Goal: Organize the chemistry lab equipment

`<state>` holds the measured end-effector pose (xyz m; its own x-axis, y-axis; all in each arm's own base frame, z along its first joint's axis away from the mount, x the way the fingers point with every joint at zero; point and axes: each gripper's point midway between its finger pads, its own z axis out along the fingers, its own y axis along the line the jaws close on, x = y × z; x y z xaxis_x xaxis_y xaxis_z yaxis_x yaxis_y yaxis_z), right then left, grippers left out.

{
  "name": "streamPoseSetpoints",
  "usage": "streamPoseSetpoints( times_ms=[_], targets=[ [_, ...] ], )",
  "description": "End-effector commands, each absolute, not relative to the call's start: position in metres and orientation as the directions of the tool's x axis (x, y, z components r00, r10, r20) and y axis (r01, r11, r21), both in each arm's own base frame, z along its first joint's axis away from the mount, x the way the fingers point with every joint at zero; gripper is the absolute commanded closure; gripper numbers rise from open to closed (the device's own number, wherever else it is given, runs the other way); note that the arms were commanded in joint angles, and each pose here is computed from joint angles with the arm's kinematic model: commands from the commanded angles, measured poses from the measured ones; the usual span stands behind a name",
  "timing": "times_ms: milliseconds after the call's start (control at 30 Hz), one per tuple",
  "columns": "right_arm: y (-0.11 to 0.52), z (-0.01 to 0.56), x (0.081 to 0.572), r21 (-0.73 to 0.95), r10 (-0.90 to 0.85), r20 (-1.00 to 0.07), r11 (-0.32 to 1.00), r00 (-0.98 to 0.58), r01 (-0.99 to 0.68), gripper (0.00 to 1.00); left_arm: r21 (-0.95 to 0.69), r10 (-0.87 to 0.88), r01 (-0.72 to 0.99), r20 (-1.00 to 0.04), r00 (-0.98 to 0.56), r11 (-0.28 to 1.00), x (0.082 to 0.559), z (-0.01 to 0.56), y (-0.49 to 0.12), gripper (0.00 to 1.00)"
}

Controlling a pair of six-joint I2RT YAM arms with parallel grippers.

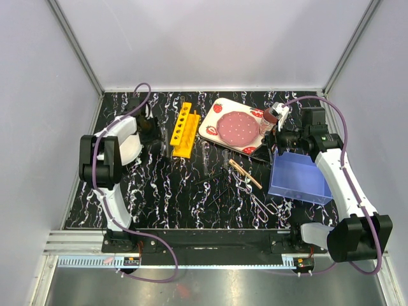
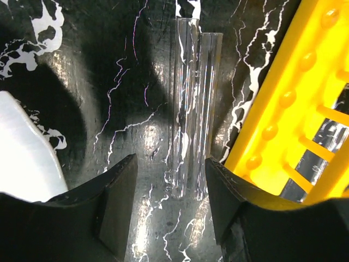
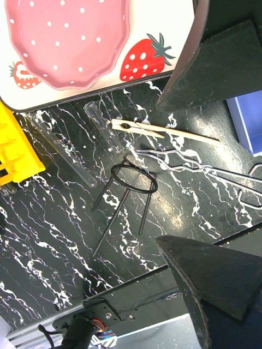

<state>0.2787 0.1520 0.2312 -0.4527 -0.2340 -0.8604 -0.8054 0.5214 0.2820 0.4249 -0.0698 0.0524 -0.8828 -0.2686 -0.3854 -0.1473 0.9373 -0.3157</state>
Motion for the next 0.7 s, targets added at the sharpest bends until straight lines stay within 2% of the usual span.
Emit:
streamPoseSetpoints(
  times_ms=[0,233,667],
  targets=[
    [0.154,0.233,0.277,0.292,-0.219,-0.867,0.503,-0.447,-0.814,0.0,-0.212,-0.223,-0.144,-0.422,-0.879,0.967,0.436,0.054,-0.064,0.45],
    [0.154,0.231,0.277,0.296,-0.217,-0.867,0.502,-0.449,-0.813,0.0,-0.148,-0.19,-0.14,-0.408,-0.893,0.979,0.434,0.045,-0.063,0.48],
    [0.152,0.236,0.276,0.281,-0.211,-0.876,0.507,-0.433,-0.815,0.0,-0.144,-0.168,-0.122,-0.374,-0.912,0.982,0.432,0.034,-0.073,0.53]
  ],
)
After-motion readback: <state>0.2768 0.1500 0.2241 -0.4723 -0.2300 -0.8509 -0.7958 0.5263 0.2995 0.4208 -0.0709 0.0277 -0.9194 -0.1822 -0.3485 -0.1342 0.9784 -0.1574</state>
